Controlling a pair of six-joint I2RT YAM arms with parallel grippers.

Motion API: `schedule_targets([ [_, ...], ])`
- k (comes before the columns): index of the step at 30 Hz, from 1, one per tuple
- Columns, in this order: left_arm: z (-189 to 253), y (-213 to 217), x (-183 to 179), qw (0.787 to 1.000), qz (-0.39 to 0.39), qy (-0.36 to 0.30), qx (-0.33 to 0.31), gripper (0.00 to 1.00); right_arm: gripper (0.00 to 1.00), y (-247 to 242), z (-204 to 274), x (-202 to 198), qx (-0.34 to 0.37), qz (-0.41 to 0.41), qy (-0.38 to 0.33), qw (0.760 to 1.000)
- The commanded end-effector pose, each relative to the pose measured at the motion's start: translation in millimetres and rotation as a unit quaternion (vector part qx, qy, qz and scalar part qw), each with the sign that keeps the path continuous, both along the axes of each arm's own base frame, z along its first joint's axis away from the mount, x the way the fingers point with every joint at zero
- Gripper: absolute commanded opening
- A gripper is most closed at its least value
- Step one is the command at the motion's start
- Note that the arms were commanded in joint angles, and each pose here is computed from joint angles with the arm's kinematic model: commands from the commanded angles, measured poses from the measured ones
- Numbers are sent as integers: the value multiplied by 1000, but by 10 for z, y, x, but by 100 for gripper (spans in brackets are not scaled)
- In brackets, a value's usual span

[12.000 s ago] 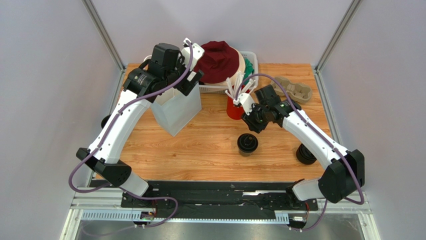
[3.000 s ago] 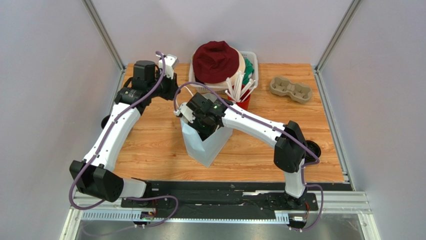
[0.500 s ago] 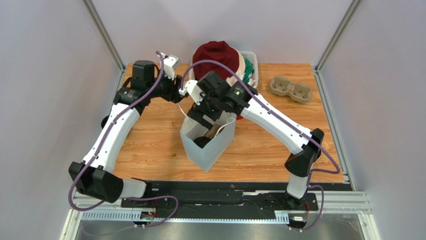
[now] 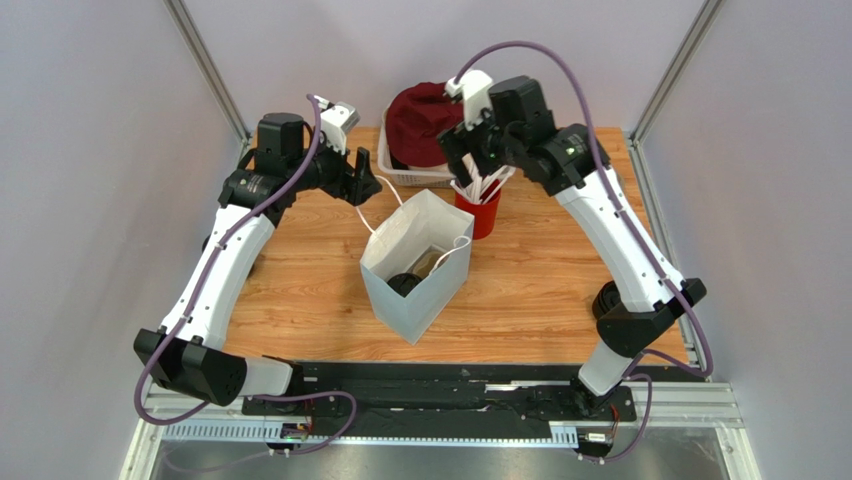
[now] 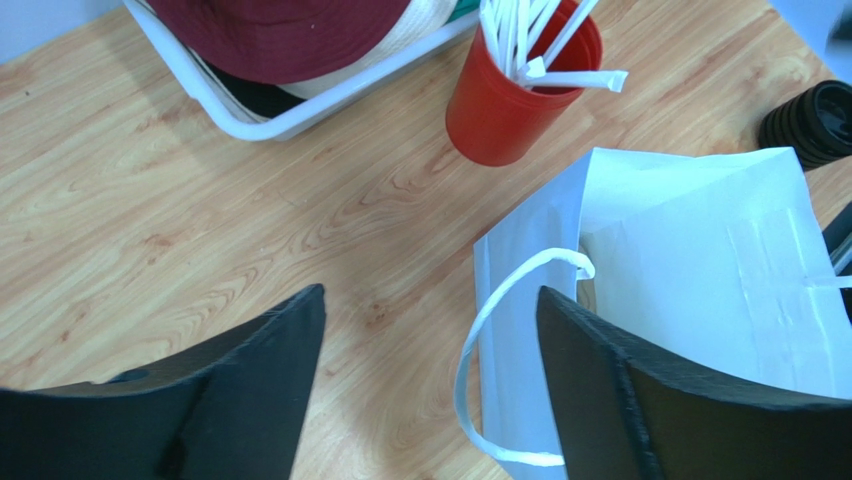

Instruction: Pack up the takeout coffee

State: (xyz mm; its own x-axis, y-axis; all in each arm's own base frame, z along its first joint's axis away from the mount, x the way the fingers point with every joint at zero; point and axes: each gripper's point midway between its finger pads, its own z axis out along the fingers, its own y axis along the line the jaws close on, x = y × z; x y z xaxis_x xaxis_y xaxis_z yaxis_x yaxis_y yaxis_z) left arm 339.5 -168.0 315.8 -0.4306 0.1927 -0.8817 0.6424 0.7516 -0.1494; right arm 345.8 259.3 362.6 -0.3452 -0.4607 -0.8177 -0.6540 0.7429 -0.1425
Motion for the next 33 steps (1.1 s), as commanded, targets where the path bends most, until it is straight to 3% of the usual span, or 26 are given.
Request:
schedule_targets([
  [1, 208, -21, -50, 1000, -16, -20, -11, 90, 86, -353, 422, 237, 68, -69, -51, 994],
  [16, 234, -6, -145, 999, -19, -35, -15, 96, 62, -1017, -648, 750, 96, -160, 60, 981],
  [20, 256, 11, -186, 999, -18, -44, -15, 96, 60, -1183, -883, 928, 97, -183, 78, 975],
  [33, 224, 10, -234, 998, -23, -48, -15, 98, 48, -1033, -1523, 1049, 113, -185, 161, 963],
])
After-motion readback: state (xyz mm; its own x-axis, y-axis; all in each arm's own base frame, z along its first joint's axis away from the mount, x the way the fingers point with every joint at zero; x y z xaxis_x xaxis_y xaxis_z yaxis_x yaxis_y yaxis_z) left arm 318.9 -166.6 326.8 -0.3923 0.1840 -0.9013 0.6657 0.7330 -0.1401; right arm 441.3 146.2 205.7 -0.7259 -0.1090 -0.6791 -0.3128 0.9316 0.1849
